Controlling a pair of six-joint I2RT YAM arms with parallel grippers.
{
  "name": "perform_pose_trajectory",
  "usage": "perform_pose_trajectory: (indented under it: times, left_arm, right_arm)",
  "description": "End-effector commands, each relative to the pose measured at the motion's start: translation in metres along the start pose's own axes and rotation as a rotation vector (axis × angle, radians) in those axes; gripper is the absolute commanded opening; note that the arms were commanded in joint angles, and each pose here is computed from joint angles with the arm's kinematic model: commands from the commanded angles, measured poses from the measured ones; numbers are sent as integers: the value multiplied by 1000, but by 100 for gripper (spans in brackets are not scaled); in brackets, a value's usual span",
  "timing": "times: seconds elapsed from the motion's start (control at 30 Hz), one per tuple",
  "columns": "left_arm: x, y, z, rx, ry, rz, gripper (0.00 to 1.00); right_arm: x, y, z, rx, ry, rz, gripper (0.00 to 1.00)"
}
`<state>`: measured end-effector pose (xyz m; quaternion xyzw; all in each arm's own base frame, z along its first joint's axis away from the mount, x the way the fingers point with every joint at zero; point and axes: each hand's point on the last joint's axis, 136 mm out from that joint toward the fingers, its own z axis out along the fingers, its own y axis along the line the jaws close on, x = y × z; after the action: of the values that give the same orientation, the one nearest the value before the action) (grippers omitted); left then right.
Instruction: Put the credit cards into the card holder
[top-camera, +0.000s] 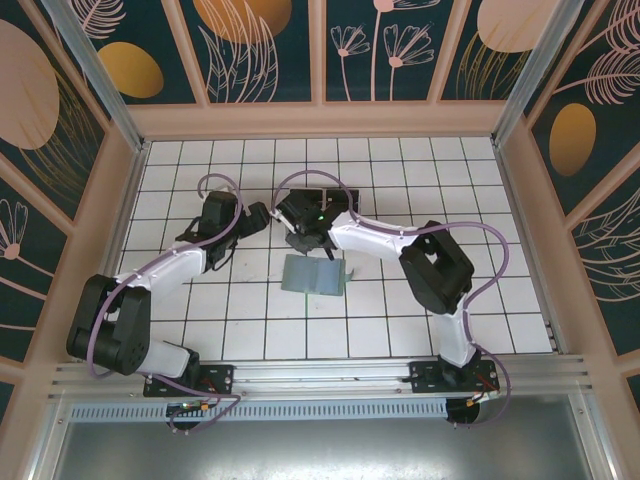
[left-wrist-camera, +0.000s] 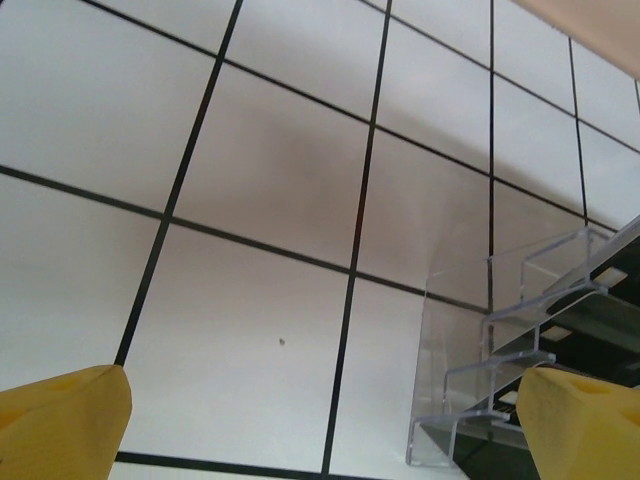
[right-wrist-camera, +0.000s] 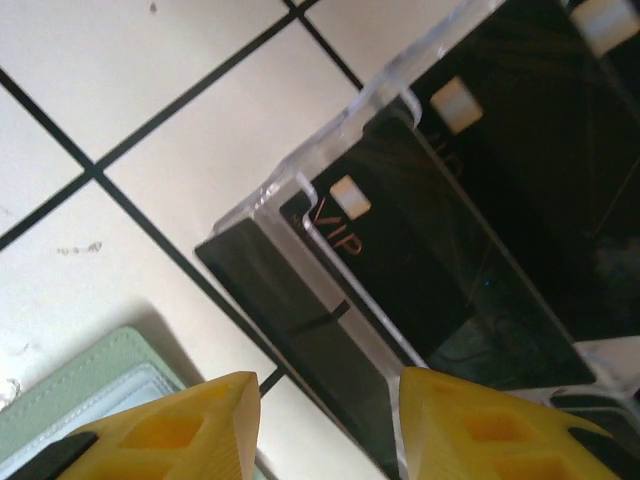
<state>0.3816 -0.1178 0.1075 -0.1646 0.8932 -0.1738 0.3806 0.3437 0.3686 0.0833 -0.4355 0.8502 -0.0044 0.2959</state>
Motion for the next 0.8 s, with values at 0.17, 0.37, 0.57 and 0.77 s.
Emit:
perform_pose_trajectory:
  times: [0.17, 0.37, 0.57, 0.77]
  left_arm:
    - [2, 0, -1, 29, -3, -16, 99]
    - [4, 1, -1, 31, -1, -22, 99]
    - [5, 1, -1, 34, -1, -26, 98]
    - [4, 0, 0, 41, -3, -32, 99]
  right_arm:
    - [0, 3, 15, 40, 61, -75, 37]
    - [3, 5, 20, 41, 74, -91, 31]
    - [5, 4, 20, 53, 84, -104, 23]
    - [5, 3, 21, 71, 82, -131, 17]
